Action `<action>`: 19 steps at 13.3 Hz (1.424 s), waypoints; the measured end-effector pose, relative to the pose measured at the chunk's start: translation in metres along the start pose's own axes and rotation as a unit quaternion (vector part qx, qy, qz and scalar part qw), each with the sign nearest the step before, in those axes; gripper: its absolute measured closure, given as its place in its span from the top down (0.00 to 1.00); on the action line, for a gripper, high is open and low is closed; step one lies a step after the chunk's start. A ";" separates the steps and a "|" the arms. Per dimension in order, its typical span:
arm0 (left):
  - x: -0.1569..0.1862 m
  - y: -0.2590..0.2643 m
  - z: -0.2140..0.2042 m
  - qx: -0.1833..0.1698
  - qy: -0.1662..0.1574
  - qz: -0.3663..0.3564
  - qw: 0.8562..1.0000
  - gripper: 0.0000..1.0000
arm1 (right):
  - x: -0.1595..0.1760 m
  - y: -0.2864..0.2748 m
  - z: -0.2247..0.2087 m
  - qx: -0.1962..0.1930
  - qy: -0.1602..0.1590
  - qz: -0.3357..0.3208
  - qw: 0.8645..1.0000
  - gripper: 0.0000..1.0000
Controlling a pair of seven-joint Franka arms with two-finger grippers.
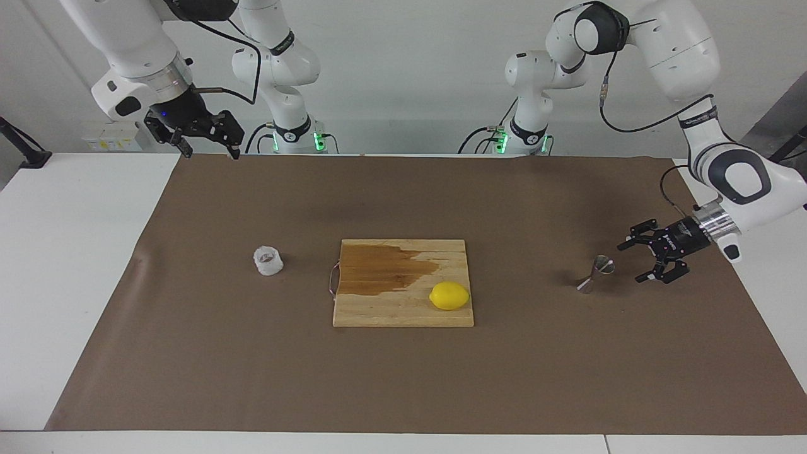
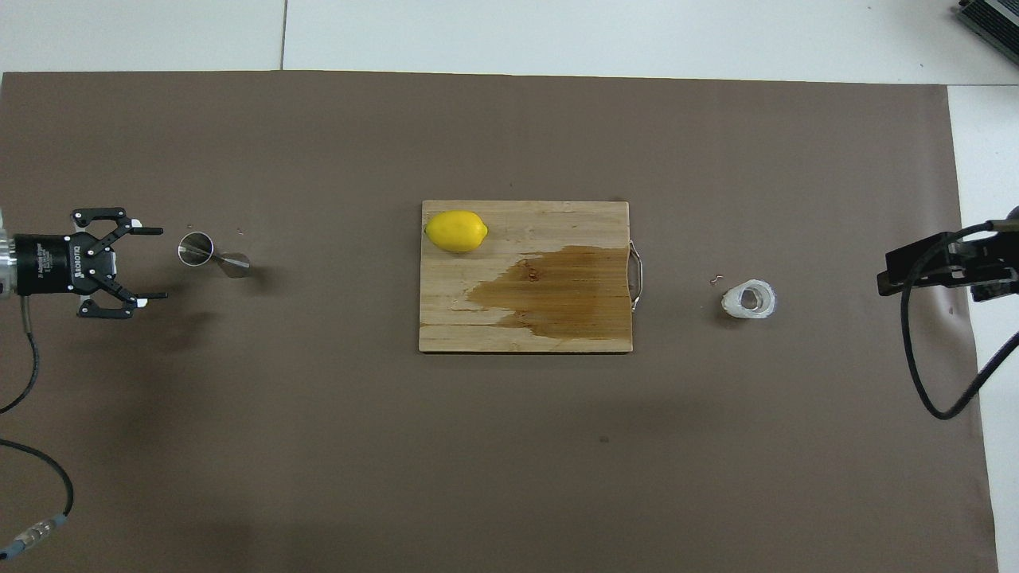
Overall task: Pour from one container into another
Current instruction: 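Move the open left gripper around the small metal cup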
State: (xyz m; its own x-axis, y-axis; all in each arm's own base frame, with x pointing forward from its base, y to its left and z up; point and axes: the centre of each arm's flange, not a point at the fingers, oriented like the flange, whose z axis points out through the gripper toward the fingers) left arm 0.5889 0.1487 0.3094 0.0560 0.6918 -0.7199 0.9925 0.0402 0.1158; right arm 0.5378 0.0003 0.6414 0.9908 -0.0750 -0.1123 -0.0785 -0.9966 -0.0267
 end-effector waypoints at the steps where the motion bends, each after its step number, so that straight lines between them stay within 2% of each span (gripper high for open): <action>1: -0.002 -0.002 0.014 -0.002 -0.004 -0.005 1.000 1.00 | 0.000 0.000 0.000 0.000 0.000 0.000 1.000 1.00; 7: -0.007 -0.012 0.046 -0.025 -0.026 -0.031 0.999 1.00 | 0.000 0.000 0.000 0.000 0.000 0.000 1.000 1.00; 13: -0.005 -0.015 0.052 -0.057 -0.055 -0.057 0.995 1.00 | 0.000 0.000 0.000 0.000 0.000 0.000 1.000 1.00; 19: -0.002 -0.020 0.057 -0.070 -0.071 -0.074 0.992 1.00 | 0.000 0.000 0.000 0.000 0.000 0.000 1.000 1.00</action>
State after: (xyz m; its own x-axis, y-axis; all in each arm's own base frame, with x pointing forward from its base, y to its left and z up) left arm 0.5747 0.1053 0.2690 -0.0643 0.5633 -0.8238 0.9668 0.2396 0.0884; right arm 0.5378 0.0003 0.6414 0.9908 -0.0750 -0.1123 -0.0785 -0.9966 -0.0267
